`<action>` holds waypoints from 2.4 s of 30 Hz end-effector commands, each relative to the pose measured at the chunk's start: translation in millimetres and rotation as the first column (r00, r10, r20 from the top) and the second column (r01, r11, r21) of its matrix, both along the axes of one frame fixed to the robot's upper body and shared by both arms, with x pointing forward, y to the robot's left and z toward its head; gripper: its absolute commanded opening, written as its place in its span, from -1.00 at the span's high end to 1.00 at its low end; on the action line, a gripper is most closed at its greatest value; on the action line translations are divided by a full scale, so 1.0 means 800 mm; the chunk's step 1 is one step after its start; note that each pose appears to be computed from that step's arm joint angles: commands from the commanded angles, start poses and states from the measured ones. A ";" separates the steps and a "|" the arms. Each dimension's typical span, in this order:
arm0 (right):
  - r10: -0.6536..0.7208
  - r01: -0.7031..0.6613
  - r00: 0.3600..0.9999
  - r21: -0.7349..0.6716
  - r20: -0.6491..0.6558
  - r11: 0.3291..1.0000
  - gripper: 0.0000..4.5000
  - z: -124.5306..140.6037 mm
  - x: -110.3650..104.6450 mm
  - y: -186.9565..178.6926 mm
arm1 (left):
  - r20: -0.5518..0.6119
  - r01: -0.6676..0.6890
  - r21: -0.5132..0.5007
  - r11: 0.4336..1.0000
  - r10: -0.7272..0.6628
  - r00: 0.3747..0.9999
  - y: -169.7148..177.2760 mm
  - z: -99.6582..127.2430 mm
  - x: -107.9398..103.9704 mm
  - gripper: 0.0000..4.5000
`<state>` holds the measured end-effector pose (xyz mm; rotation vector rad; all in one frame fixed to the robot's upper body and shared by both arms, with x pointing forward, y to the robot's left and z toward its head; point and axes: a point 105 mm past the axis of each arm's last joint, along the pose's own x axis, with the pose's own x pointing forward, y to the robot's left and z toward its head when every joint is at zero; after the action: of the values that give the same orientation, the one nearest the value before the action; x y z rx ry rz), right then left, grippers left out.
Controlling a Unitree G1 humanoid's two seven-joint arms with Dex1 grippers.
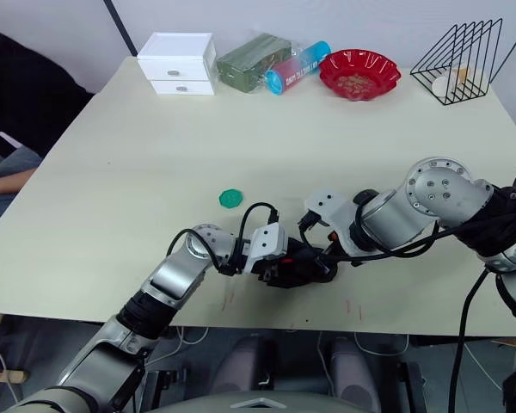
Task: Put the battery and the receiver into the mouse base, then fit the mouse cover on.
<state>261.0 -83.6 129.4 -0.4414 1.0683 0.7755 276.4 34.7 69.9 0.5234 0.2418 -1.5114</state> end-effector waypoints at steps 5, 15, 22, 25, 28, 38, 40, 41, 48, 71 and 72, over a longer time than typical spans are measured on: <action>0.016 -0.017 0.999 -0.033 -0.043 0.999 1.00 -0.008 0.000 0.004 | -0.018 -0.032 0.067 0.997 0.033 0.999 0.003 -0.023 0.002 -0.31; 0.030 -0.034 0.998 -0.059 -0.062 0.998 1.00 -0.006 0.005 0.008 | -0.018 -0.032 0.067 0.997 0.034 0.999 0.002 -0.025 0.001 -0.31; 0.041 -0.047 0.996 -0.069 -0.075 0.997 1.00 -0.011 0.001 0.010 | -0.020 -0.035 0.066 0.997 0.037 0.999 0.001 -0.025 0.001 -0.31; 0.045 -0.050 0.996 -0.068 -0.079 0.996 1.00 -0.015 -0.001 0.010 | -0.022 -0.036 0.066 0.997 0.038 0.999 0.001 -0.025 0.001 -0.31; 0.053 -0.057 0.997 -0.076 -0.063 0.995 1.00 -0.017 -0.003 0.013 | -0.024 -0.038 0.065 0.997 0.040 0.999 0.001 -0.025 0.001 -0.31; 0.065 -0.066 0.998 -0.105 -0.012 0.992 1.00 -0.025 -0.009 0.014 | -0.027 -0.034 0.063 0.997 0.035 0.999 0.000 -0.024 0.000 -0.31; 0.062 -0.063 0.998 -0.104 -0.012 0.993 1.00 -0.025 -0.009 0.015 | -0.027 -0.034 0.063 0.997 0.036 0.999 0.000 -0.024 0.000 -0.31; 0.063 -0.064 0.998 -0.106 -0.011 0.992 1.00 -0.025 -0.008 0.015 | -0.027 -0.034 0.063 0.997 0.036 0.999 0.000 -0.024 0.000 -0.31; 0.063 -0.064 0.998 -0.096 -0.009 0.993 0.14 -0.023 -0.007 0.017 | -0.028 -0.033 0.063 0.997 0.035 0.999 0.000 -0.024 0.000 -0.31; 0.078 -0.080 0.995 0.031 0.058 0.996 0.14 0.029 -0.008 0.004 | -0.029 -0.038 0.066 0.997 0.040 0.999 0.003 -0.024 0.001 -0.31; 0.069 -0.072 0.995 0.048 0.069 0.996 0.14 0.032 -0.008 0.003 | -0.029 -0.039 0.065 0.997 0.041 0.999 0.003 -0.024 0.001 -0.31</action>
<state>255.3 -87.4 138.7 -0.4962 1.0457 0.8096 275.9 31.6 70.2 0.5230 0.2361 -1.5183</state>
